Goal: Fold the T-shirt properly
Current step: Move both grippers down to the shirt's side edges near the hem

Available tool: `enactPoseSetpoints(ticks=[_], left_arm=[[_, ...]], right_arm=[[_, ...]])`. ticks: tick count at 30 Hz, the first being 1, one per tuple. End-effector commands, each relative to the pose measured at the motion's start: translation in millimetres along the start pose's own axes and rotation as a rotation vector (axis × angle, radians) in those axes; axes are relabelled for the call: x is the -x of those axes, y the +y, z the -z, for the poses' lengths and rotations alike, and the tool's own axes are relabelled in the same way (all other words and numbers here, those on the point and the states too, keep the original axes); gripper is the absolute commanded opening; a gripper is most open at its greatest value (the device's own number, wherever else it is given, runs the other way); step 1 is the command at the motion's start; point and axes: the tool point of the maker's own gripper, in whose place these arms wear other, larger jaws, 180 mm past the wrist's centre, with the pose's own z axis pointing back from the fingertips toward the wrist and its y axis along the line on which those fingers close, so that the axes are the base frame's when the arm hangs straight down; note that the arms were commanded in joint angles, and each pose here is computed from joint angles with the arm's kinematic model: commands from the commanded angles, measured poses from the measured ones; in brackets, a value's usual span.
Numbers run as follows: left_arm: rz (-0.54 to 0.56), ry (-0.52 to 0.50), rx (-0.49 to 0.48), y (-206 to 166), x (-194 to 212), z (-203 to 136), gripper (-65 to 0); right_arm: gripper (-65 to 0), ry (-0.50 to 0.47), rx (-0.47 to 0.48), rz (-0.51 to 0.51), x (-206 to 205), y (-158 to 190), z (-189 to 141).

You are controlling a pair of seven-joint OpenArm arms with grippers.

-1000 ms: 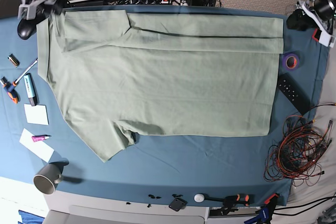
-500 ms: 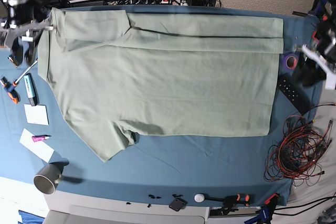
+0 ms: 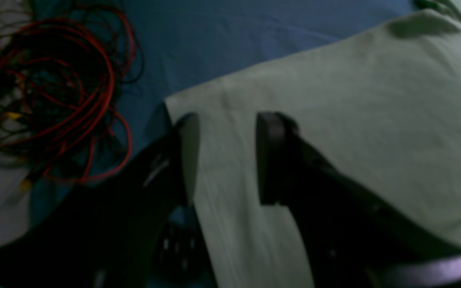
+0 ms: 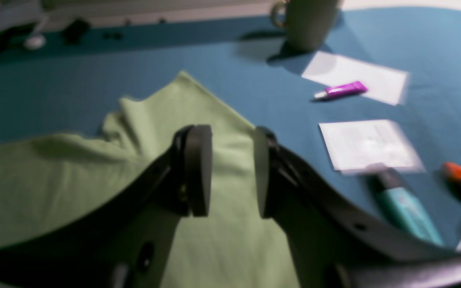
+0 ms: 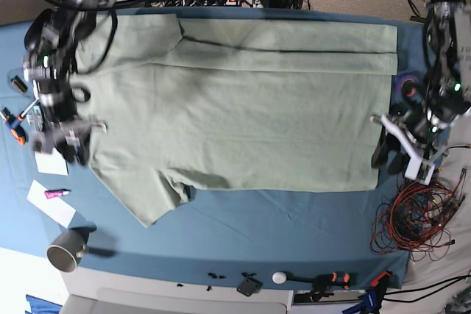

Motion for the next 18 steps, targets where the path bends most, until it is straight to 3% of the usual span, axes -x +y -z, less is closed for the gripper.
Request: enactPoseSetpoints(ticks=[1,5,13,18], left_arm=[[0.015,-0.040,-0.016,11,-16,4,-40.5],[-0.063,0.018,-0.044,43,-8,40,-40.5],[-0.346,0.077,-0.147,123,-6,79,-40.5],[-0.495,0.042,-0.208,159,-19,80,-40.5]], right_arm=[[-46.2,-0.061,-0.001,-0.006,-24,-5,11],[-46.2,-0.027,-0.017,0.032,-41,-14,63],[-46.2,0.038,-0.117,0.257,-70,4,145],[-46.2,0.096,-0.088,0.223,-67,7,165]])
